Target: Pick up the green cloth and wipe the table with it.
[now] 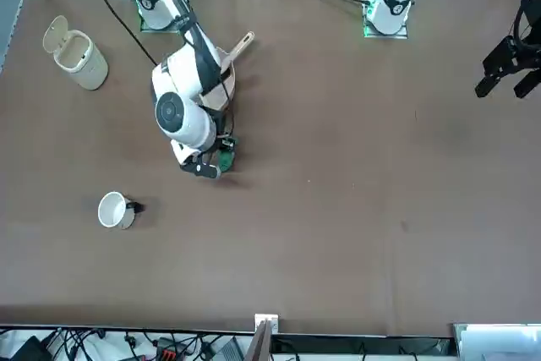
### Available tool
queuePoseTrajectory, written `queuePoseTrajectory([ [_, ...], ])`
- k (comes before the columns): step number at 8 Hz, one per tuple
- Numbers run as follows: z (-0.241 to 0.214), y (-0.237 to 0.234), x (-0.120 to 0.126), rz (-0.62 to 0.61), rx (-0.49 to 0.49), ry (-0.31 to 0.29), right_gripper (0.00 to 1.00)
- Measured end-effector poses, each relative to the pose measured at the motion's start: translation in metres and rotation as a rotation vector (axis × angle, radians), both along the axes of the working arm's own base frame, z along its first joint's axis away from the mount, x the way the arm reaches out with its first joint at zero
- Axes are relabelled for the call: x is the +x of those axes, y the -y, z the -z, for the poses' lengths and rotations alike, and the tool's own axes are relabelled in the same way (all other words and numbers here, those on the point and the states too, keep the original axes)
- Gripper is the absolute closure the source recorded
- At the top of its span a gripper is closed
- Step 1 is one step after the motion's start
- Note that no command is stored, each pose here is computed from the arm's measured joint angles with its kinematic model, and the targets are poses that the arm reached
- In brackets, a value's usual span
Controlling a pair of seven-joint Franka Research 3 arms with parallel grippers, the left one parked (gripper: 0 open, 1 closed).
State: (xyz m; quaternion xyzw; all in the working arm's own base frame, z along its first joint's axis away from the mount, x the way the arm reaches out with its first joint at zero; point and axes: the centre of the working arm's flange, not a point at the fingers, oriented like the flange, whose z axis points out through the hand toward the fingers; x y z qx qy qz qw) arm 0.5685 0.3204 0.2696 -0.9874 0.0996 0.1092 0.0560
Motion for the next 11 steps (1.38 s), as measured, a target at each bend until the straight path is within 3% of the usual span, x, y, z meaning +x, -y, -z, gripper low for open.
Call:
queuePoseTrajectory([
  [2,0.023,0.018,0.006,-0.008,-0.013,-0.025,0.58],
  [5,0.001,0.027,0.02,0.0,-0.013,0.006,0.06],
  [6,-0.024,0.038,0.027,-0.009,-0.036,0.019,0.0],
  [8,-0.094,0.081,0.044,-0.057,-0.078,0.068,0.0],
  [11,-0.176,0.183,0.054,-0.225,-0.118,0.136,0.0],
])
